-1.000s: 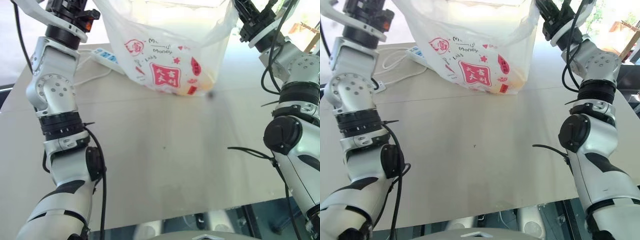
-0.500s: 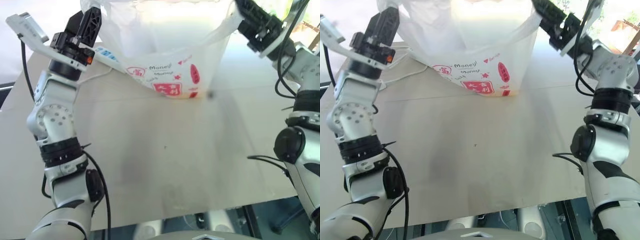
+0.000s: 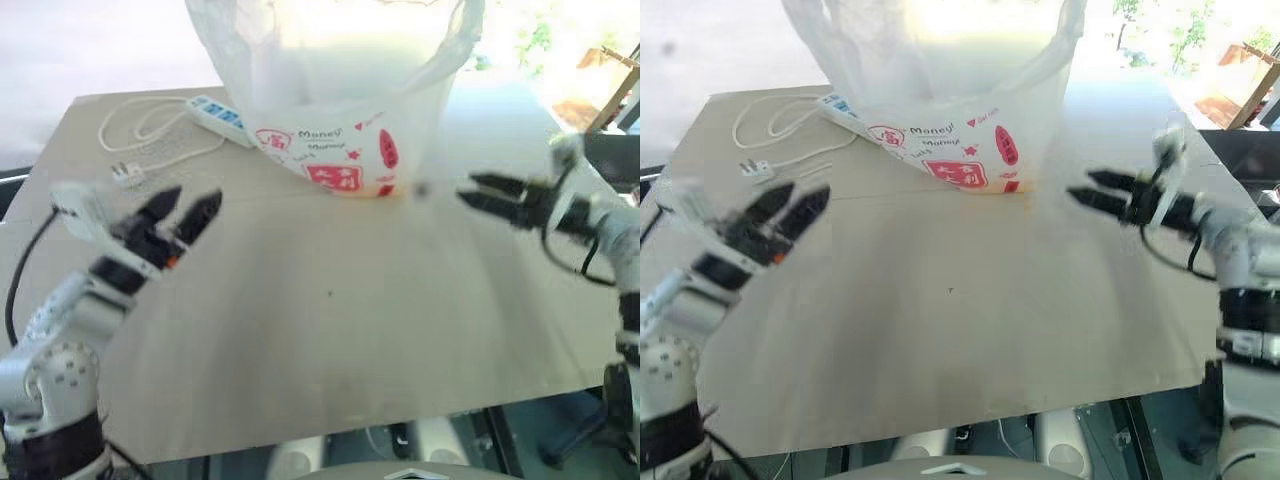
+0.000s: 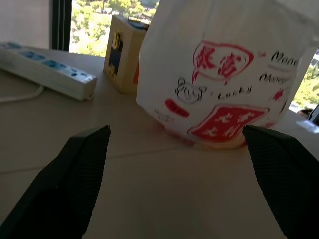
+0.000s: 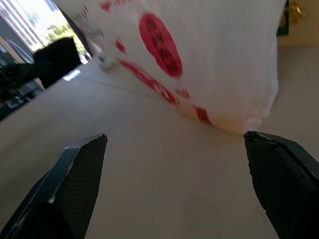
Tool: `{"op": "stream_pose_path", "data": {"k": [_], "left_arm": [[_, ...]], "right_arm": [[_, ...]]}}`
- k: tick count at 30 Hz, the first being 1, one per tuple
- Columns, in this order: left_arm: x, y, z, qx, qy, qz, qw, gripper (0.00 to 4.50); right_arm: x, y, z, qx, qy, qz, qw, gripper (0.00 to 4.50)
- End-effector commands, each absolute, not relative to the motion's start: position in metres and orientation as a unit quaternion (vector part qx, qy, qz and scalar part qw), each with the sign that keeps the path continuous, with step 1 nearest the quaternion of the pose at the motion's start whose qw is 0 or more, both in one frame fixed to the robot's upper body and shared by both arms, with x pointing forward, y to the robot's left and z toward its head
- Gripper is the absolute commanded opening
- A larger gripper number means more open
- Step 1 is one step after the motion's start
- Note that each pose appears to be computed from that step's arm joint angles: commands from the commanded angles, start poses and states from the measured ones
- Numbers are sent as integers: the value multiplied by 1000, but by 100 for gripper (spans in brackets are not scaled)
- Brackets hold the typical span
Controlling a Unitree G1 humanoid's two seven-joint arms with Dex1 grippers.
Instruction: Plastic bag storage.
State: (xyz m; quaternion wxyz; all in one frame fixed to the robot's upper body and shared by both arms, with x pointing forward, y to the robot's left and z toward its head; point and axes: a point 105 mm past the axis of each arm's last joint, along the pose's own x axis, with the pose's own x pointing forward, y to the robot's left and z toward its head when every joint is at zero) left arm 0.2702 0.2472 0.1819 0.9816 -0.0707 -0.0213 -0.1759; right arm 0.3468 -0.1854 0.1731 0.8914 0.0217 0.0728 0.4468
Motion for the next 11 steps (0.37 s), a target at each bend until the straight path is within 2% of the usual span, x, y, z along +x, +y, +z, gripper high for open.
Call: {"op": "stream_pose_path", "data": {"k": [1,5,8,11], "left_arm": [[254,234,151,-6,10,-165,986,447],[234,220,113,26,49,-165,985,447],[222,217,94,50,64,-163,983,447],[219,220,91,64,54,-156,984,447]], "right_arm": [[338,-184,151,-89,30,427,899,450],[319,-192,117,-87,36,423,901,450],[309,-202,108,-89,30,418,903,450],[304,-208,104,-85,20,416,905,450]]}}
